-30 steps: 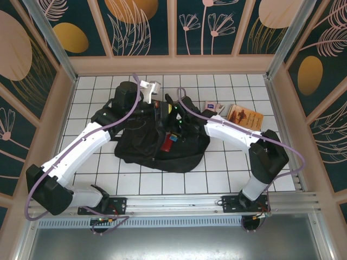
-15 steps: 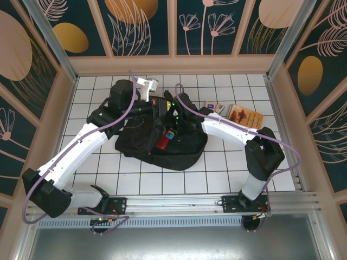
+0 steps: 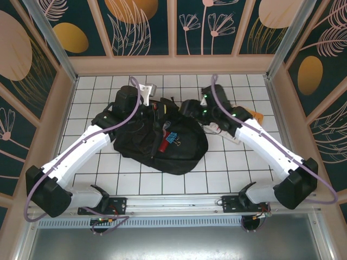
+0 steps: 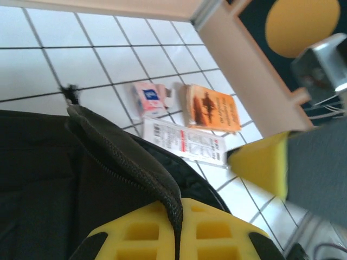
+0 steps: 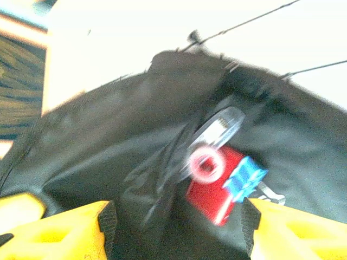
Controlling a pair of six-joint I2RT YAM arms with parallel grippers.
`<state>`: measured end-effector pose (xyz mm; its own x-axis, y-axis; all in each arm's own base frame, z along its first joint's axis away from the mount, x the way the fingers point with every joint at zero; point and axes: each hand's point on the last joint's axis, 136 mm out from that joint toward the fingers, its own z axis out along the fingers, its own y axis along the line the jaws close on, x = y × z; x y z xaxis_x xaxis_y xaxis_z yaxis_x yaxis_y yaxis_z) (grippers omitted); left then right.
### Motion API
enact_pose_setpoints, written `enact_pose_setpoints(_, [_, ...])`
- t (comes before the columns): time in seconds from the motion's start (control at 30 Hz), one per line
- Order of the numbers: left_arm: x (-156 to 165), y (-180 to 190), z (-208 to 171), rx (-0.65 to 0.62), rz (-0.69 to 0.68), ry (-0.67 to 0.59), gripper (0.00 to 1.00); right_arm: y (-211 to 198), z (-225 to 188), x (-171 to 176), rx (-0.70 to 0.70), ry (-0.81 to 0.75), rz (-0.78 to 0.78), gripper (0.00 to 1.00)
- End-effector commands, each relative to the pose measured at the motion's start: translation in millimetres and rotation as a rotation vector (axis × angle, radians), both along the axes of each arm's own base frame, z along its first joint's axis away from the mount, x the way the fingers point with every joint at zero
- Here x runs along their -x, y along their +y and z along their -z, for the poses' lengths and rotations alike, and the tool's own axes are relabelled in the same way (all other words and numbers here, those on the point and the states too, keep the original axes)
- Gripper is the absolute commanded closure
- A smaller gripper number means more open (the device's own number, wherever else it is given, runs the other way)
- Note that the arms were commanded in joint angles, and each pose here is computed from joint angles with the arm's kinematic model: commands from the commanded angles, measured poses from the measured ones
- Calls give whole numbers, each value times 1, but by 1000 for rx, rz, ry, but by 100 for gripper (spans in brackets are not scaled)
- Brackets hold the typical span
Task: Pack the student bag
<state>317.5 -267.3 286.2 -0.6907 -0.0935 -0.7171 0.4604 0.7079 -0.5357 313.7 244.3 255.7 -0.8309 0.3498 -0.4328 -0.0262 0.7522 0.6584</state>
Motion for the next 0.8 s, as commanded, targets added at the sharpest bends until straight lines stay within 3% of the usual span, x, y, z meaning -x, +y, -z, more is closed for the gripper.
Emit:
enact_pose_setpoints(0.0, [-15, 31, -20, -35, -176, -126, 100, -60, 35, -18, 186, 74, 153, 36])
enact_pose_setpoints(0.17, [-19, 64, -20, -95, -326, -167, 100, -104, 67, -63, 333, 169, 307, 35])
enact_pose_setpoints(0.37, [-19, 89, -22, -141, -417, -215, 100, -104, 104, -118, 493, 223, 287, 30])
enact_pose_setpoints(0.57, [-13, 77, -21, -98, -348, -217, 100, -108, 134, -164, 626, 238, 219, 25])
enact_pose_setpoints(0.77, [-10, 71, -25, -76, -311, -223, 100, -125, 159, -183, 659, 292, 223, 25])
